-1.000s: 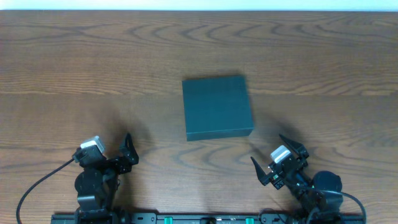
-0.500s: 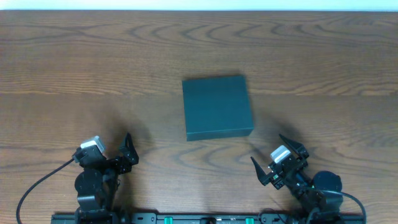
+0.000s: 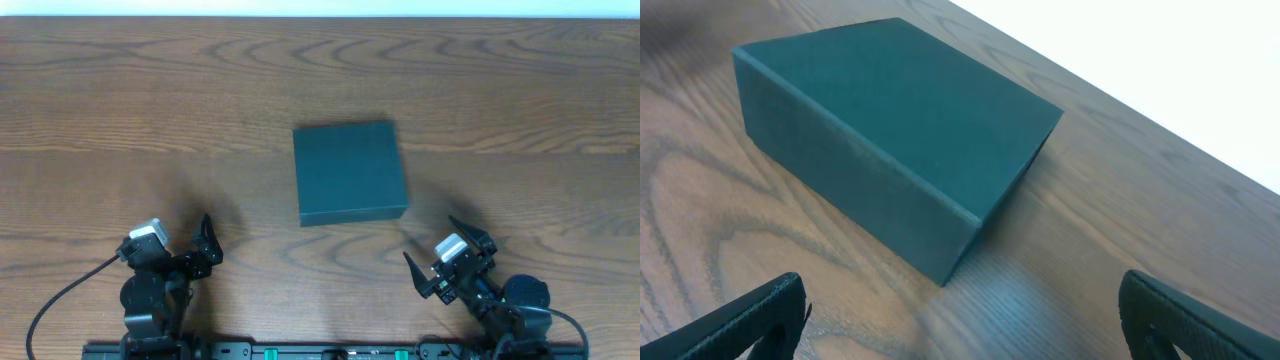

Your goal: Pack container

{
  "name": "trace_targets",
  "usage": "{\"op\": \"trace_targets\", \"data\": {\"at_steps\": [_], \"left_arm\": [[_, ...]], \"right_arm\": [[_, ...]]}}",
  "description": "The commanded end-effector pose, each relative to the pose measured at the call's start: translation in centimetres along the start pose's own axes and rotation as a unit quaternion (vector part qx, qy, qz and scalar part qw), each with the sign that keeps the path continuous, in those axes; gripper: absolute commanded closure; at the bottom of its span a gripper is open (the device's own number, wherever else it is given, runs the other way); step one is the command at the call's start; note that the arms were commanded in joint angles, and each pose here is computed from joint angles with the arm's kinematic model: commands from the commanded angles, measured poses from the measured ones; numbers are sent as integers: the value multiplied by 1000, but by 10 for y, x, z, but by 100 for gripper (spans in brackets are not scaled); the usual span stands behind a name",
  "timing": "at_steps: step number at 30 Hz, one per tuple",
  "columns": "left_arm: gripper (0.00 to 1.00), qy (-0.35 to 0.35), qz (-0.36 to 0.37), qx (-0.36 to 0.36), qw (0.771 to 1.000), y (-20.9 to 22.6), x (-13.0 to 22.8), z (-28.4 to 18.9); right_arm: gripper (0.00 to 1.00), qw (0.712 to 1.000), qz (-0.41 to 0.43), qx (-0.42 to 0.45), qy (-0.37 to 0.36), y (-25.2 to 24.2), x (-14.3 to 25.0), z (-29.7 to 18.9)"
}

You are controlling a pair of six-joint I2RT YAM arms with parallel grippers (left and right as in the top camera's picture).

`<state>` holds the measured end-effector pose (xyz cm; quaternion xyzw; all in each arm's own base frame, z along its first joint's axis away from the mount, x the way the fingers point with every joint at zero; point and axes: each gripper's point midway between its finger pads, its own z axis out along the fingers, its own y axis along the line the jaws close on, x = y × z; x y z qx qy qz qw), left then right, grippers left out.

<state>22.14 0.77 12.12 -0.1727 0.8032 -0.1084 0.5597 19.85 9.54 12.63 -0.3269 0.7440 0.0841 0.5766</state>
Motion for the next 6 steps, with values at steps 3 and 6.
{"op": "trace_targets", "data": {"at_steps": [3, 6], "left_arm": [[5, 5, -3, -11, 1000, 6, 7, 3], [5, 5, -3, -11, 1000, 6, 7, 3]], "right_arm": [[1, 1000, 9, 4, -2, -1, 0, 0], [1, 1000, 9, 4, -2, -1, 0, 0]]}}
